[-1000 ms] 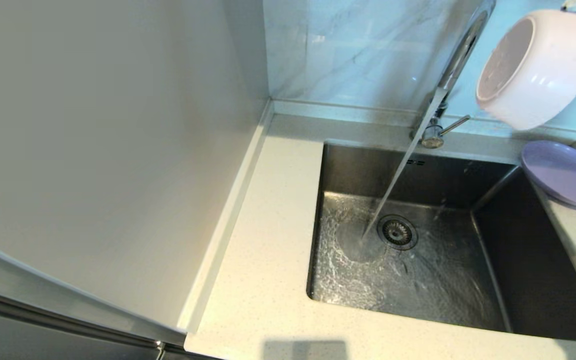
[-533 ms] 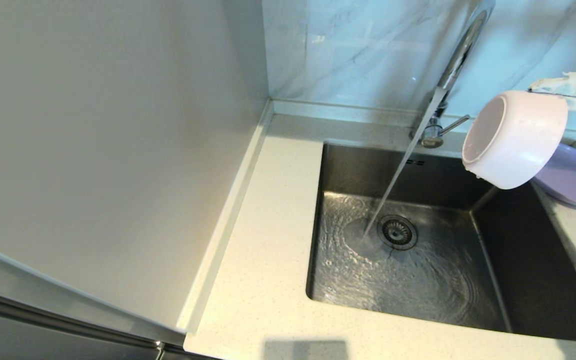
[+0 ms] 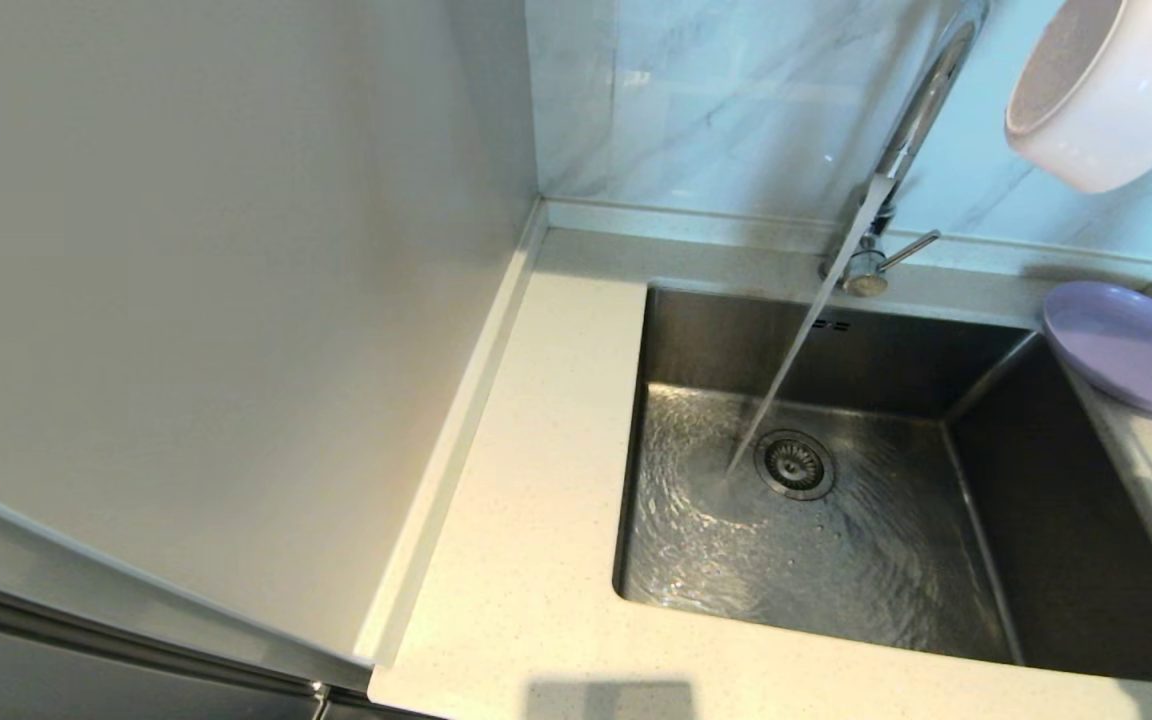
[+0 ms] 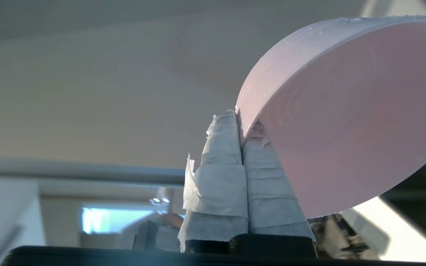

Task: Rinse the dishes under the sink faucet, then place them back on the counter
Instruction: Rinse the bowl

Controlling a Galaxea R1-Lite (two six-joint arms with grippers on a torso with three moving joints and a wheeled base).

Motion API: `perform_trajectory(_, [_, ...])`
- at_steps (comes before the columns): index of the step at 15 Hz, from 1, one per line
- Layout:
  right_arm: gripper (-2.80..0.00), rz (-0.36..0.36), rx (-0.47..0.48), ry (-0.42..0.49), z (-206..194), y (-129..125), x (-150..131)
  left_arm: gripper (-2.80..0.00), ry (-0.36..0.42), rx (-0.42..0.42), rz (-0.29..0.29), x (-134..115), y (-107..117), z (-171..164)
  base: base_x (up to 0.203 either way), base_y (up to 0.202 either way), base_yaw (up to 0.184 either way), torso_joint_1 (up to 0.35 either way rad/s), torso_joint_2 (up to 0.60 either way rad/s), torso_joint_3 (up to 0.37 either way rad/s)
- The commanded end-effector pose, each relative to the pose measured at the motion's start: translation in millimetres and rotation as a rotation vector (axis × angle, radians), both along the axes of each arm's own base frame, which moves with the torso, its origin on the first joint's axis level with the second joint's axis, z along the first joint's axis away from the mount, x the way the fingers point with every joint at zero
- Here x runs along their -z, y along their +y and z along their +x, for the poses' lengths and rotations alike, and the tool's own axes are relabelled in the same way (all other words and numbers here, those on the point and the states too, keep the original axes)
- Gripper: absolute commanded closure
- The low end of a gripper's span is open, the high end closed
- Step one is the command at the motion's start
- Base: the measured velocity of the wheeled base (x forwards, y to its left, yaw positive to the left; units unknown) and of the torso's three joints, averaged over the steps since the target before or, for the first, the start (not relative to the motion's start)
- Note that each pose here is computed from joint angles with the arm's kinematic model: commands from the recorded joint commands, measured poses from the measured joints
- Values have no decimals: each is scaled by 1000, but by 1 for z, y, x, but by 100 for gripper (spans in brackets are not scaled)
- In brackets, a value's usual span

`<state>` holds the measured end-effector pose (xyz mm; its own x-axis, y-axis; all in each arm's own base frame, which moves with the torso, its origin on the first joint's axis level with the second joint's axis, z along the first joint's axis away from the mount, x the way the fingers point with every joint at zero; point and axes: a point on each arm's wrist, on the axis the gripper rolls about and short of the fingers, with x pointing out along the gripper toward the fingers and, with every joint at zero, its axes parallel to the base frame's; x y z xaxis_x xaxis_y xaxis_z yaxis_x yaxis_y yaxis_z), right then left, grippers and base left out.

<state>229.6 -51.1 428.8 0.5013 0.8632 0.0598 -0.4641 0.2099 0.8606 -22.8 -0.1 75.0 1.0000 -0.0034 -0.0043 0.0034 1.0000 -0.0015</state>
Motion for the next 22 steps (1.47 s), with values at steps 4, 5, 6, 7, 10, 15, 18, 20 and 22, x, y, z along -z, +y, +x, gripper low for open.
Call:
perform_trajectory(4, [0,14,91,113,-7,-15,44,0,0,0,0,0,0,0,0,0,0,0,0,0])
perform_trajectory(5, [0,19,91,134,-8,-14,45,0,0,0,0,0,0,0,0,0,0,0,0,0])
perform_trajectory(6, [0,20,90,143,-12,-13,45,0,0,0,0,0,0,0,0,0,0,0,0,0])
perform_trajectory(7, [0,17,90,149,-15,-11,46,0,0,0,0,0,0,0,0,0,0,0,0,0])
perform_trajectory(10, [0,-20,93,118,-27,-7,48,0,0,0,0,0,0,0,0,0,0,0,0,0])
perform_trajectory(15, [0,-108,326,75,-22,3,46,0,0,0,0,0,0,0,0,0,0,0,0,0])
perform_trajectory(18, [0,-280,545,227,-7,20,66,0,0,0,0,0,0,0,0,0,0,0,0,0])
perform_trajectory(20, [0,-375,559,281,-5,27,78,0,0,0,0,0,0,0,0,0,0,0,0,0])
perform_trajectory(22, [0,-356,483,313,-4,29,88,0,0,0,0,0,0,0,0,0,0,0,0,0])
